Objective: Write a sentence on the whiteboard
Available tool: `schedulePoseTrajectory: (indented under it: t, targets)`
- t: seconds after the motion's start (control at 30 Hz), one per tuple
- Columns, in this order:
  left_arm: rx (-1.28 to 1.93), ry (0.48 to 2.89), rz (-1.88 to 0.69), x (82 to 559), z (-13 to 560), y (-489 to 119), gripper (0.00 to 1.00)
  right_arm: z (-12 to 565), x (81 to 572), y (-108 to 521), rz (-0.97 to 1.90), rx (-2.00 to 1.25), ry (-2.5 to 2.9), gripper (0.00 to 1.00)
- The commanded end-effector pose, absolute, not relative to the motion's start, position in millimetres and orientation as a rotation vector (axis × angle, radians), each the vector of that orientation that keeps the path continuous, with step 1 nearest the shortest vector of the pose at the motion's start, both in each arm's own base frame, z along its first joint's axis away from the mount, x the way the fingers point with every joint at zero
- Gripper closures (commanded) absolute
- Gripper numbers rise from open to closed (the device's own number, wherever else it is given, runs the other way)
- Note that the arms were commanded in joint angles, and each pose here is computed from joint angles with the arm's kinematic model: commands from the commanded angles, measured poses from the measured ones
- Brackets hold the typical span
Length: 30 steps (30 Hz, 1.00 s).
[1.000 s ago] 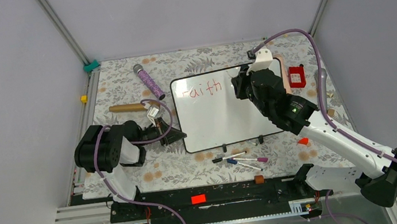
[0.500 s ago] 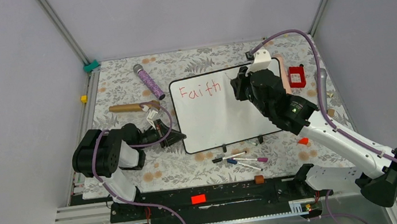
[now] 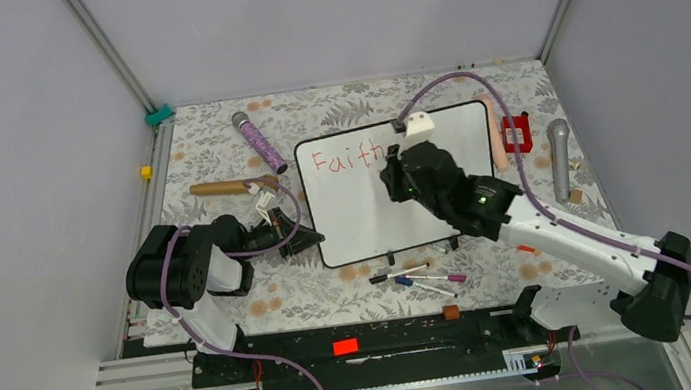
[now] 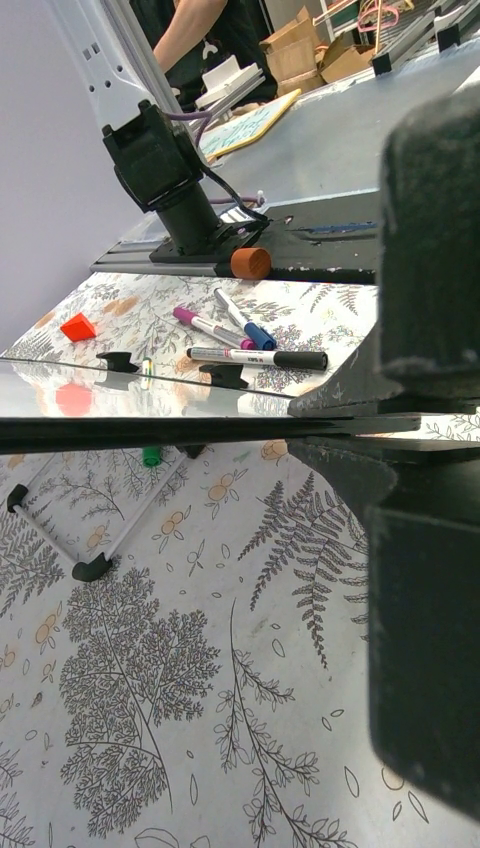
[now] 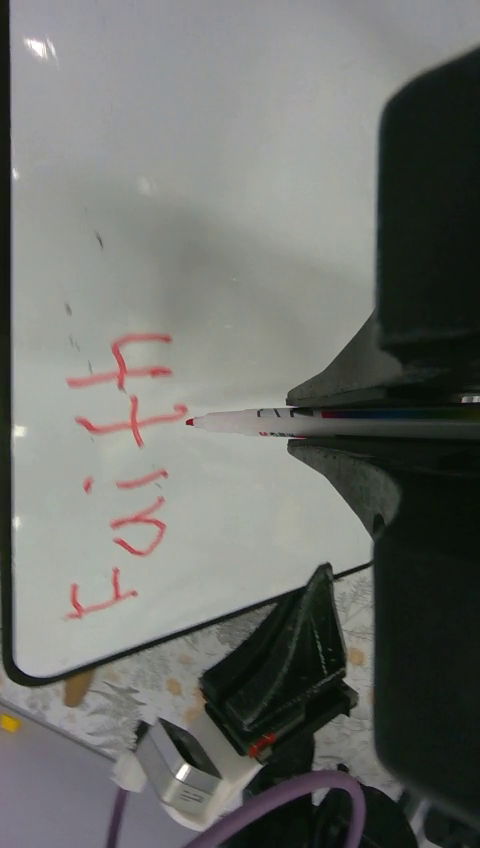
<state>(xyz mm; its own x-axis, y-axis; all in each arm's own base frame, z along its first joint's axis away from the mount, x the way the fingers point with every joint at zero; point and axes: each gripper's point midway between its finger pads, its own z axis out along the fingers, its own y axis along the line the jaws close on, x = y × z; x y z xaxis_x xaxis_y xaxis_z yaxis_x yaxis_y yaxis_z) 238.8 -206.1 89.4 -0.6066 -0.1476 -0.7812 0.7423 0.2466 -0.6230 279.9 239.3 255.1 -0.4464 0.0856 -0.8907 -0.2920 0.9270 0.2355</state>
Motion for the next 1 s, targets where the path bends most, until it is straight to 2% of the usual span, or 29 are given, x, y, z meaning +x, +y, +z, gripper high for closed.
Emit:
schedulePoseTrajectory:
  t: [0.0, 0.2, 0.43, 0.97]
  targets:
    - [0.652, 1.625, -1.413, 246, 109, -206, 1.0, 261, 270, 276, 0.41, -0.227, 1.98, 1.0]
    - [0.645, 1.632, -1.412, 245, 107, -203, 1.0, 255, 258, 300, 0.369, -0.262, 1.983, 1.0]
    - [0.634, 1.659, -1.441, 245, 101, -205, 1.0, 250, 251, 294, 0.288, -0.239, 1.966, 1.0]
    - [0.623, 1.677, -1.454, 245, 97, -207, 1.0, 237, 248, 296, 0.294, -0.251, 1.935, 1.0]
